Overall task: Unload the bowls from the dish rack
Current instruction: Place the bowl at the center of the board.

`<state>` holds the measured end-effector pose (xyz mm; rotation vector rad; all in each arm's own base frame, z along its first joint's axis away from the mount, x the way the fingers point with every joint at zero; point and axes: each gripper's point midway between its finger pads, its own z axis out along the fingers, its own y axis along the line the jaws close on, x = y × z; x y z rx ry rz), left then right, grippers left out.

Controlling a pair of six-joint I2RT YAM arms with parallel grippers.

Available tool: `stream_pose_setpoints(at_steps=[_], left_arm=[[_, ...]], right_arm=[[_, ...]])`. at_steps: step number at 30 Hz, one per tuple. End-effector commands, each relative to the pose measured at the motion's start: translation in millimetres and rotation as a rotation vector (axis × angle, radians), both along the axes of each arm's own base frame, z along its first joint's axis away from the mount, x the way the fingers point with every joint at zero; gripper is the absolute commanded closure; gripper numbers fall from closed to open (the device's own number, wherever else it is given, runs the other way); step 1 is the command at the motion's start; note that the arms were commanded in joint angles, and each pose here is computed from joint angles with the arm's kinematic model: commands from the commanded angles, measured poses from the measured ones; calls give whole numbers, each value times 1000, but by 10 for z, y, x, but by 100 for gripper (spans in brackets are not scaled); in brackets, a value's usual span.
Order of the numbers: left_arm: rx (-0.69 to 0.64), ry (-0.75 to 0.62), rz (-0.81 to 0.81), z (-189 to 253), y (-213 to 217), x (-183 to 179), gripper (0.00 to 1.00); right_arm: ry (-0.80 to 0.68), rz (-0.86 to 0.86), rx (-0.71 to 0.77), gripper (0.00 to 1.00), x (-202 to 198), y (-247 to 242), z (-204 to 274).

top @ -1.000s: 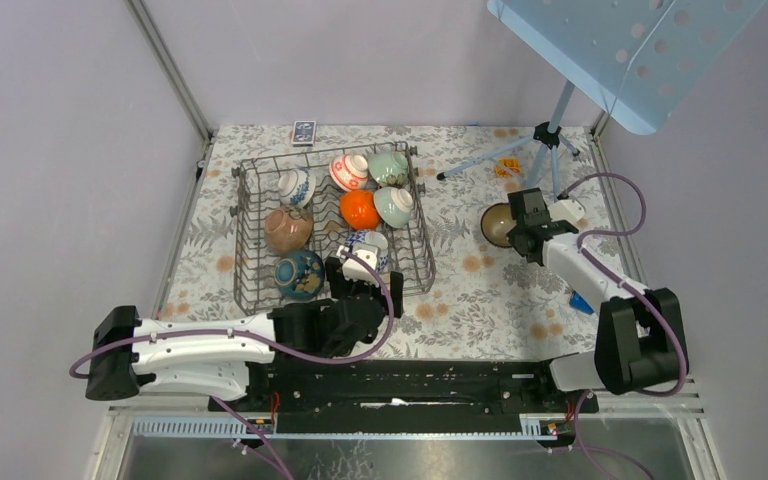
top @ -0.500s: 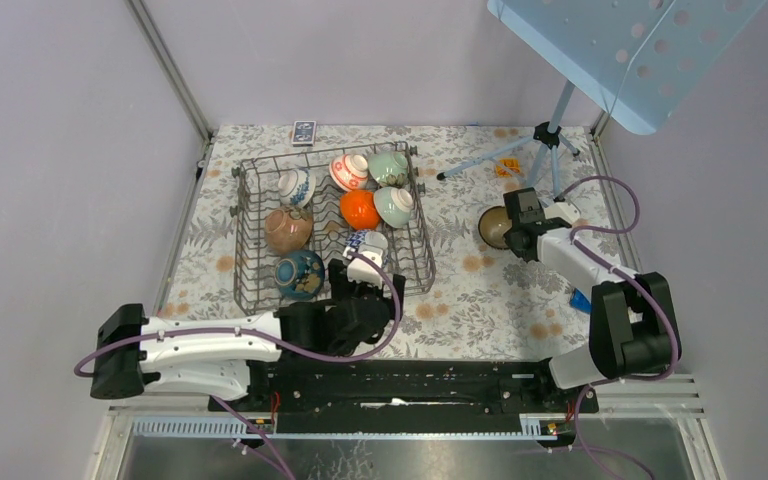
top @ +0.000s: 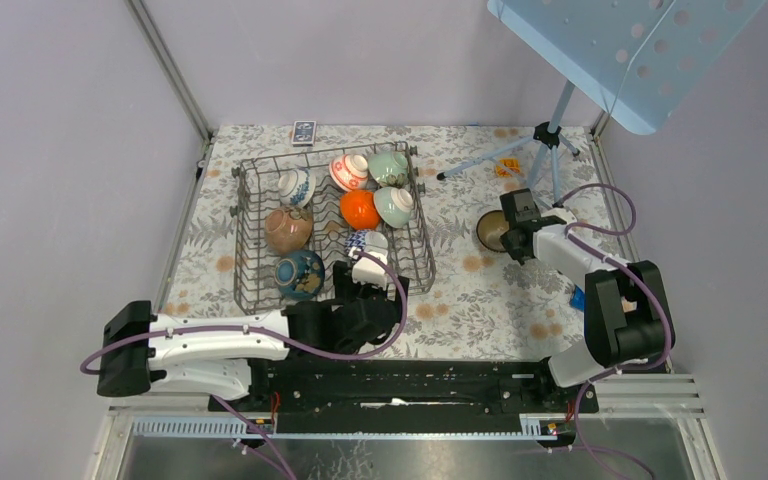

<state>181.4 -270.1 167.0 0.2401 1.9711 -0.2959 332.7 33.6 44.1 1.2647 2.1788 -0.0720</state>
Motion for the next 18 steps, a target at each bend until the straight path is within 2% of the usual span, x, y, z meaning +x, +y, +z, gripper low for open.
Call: stream_pose_setpoints(at_steps=[1, 3, 10, 18], left_arm=[[-63, 5, 4, 152, -104, 15, 1], [-63, 4, 7, 150, -101, 20, 1], [-63, 11, 6, 121, -107, 13, 1], [-65, 19, 3, 98, -112, 3, 1]], right_arm=[[-87, -51, 36, 100, 238, 30, 223], [-79, -50, 41, 100, 225, 40, 205], [-67, -31, 54, 77, 177, 68, 172], [-81, 0, 60, 63, 175, 93, 257]])
